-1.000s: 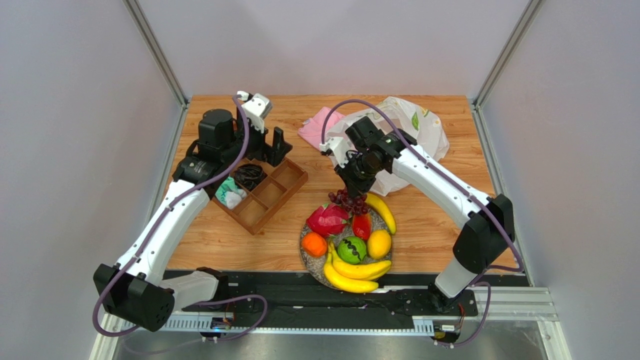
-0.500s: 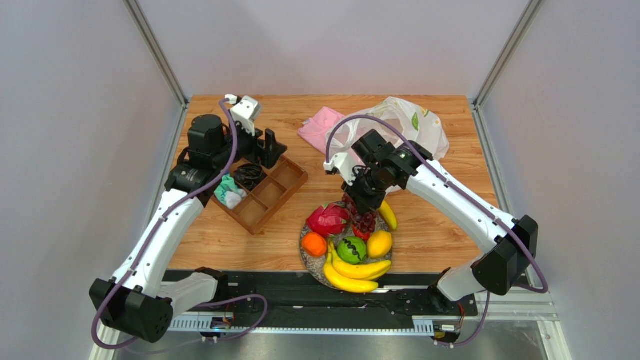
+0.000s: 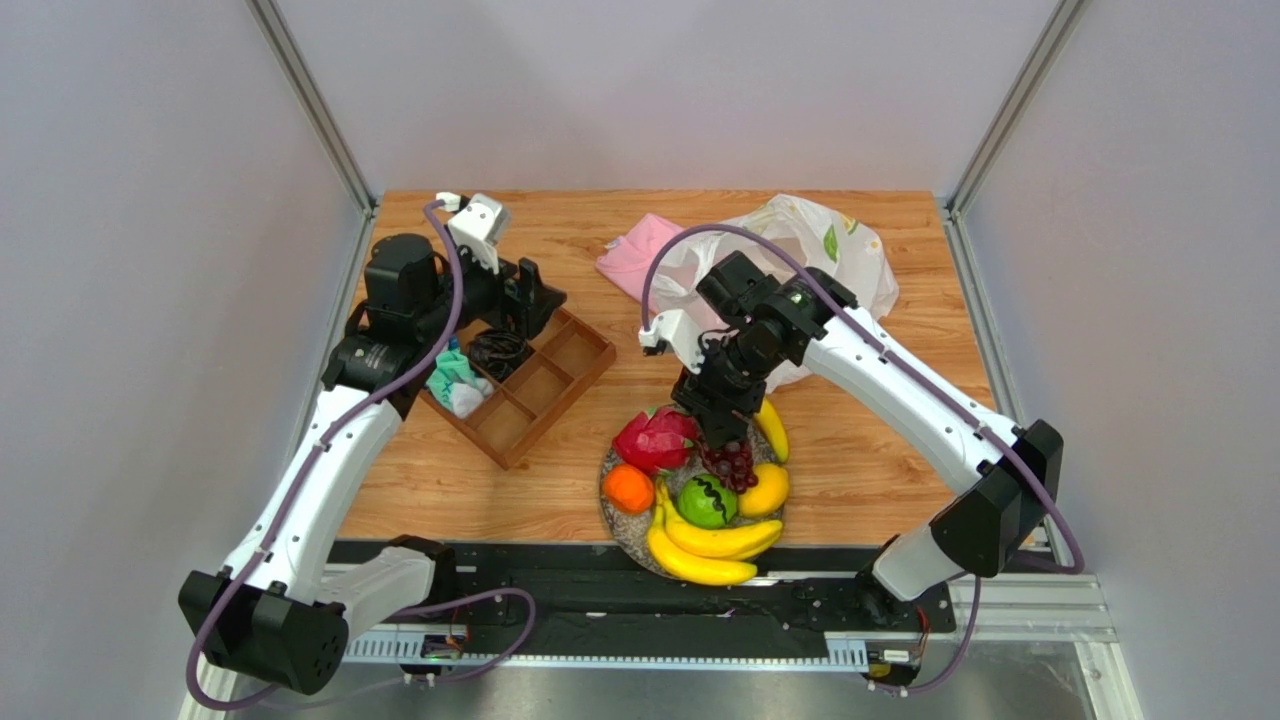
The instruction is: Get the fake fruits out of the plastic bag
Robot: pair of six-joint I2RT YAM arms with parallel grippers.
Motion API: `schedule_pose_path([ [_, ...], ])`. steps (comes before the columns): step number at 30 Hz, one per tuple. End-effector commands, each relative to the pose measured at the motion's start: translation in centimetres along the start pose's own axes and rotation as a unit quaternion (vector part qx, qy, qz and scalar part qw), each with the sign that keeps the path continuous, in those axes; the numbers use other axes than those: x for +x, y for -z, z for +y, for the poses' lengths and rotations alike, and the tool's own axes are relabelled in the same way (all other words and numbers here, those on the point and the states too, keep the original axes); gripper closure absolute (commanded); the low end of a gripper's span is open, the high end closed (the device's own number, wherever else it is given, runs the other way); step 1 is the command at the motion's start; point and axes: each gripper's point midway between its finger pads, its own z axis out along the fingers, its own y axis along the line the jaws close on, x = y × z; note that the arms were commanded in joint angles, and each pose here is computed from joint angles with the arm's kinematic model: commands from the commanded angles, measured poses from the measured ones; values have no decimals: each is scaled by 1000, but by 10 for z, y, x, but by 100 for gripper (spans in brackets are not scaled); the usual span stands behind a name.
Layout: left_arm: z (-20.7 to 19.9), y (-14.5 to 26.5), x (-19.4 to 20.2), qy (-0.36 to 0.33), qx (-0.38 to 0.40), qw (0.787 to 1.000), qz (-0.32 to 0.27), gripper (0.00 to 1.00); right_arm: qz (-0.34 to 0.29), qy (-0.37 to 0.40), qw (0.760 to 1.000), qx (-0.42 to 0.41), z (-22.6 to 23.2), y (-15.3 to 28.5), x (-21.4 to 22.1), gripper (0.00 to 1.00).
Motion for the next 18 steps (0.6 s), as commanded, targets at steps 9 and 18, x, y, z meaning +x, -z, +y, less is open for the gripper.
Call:
schedule_pose_path([
  [9,4,-7,-9,-8,4,1000,-6,6,34,-185,980,70,-104,-4,66,55],
  [18,13,-20,1,-5,-1,1000,22,7,47,-200,977,59,-130,-30,85,59],
])
